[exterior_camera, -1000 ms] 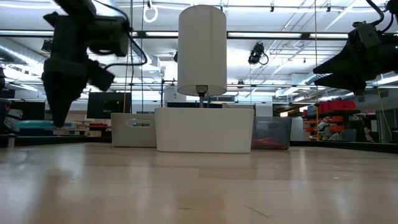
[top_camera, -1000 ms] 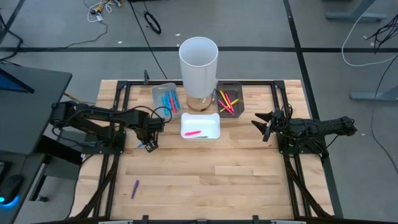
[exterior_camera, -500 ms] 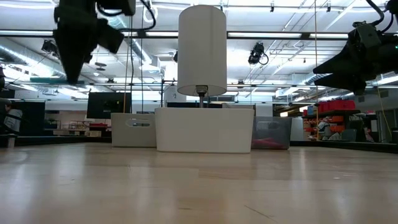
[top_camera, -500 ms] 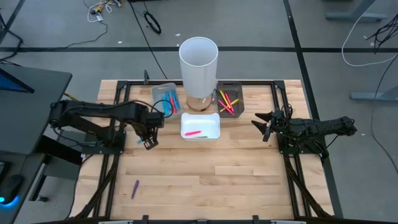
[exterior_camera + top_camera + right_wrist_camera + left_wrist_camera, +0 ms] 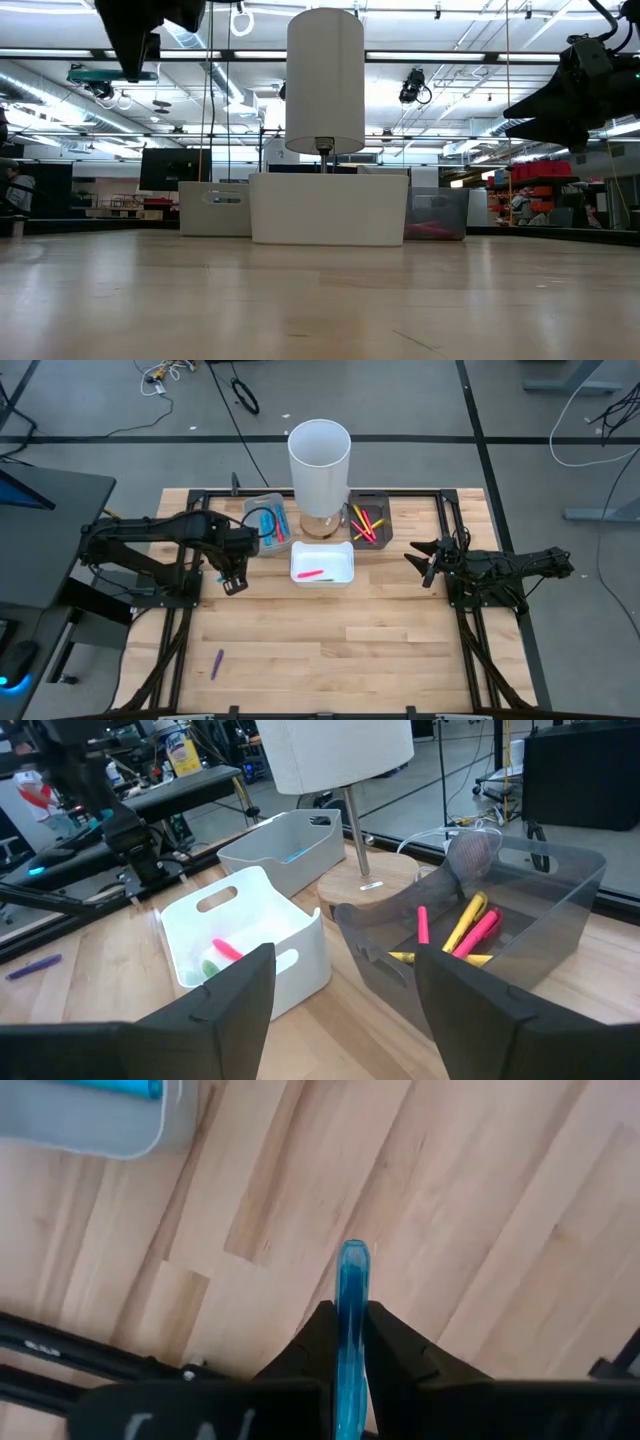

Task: Pick & Place Markers
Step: Put the blue pen into the white bin

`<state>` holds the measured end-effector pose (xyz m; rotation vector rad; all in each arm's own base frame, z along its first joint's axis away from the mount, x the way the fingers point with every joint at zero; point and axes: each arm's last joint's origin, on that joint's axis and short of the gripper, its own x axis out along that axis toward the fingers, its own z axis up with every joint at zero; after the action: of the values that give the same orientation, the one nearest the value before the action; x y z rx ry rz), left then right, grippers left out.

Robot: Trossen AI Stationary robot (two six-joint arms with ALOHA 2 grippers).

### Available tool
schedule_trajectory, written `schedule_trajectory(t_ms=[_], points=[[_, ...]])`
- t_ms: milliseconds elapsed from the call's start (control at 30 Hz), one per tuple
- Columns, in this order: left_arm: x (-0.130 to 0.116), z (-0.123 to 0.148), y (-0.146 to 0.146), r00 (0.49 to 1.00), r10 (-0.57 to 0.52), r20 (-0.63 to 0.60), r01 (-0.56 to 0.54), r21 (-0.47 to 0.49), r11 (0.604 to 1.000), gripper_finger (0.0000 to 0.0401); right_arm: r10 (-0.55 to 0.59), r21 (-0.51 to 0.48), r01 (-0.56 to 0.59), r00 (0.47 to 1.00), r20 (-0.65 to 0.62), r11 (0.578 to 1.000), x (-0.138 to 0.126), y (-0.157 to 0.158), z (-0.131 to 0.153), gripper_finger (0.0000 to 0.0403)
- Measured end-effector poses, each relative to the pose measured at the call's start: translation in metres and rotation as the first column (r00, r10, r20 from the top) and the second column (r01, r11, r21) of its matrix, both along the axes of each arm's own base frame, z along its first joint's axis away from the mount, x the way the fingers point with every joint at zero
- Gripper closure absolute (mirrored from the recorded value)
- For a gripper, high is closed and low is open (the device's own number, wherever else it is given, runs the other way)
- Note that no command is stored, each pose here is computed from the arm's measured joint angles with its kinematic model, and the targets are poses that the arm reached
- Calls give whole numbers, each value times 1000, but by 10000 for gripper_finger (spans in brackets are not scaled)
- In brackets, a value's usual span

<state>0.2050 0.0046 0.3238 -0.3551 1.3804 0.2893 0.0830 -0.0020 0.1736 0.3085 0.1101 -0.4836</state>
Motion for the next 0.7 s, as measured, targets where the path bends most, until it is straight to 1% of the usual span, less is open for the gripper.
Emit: schedule_trajectory(t_ms=[167,300,433,700], points=[[12,-5,3,997,-71,-33,71,21,997,369,0,0,0,1000,0,1000,0,0,0,160],[25,-8,10,994,-90,-57,93,43,995,369,0,0,0,1000,0,1000,0,0,0,160],[43,-5,17,990,-124,-64,129,72,989,369,0,0,0,1000,-1,1000,0,0,0,160],[91,2,30,977,-208,-47,212,124,969,369,0,0,0,1000,-1,1000,0,0,0,160]])
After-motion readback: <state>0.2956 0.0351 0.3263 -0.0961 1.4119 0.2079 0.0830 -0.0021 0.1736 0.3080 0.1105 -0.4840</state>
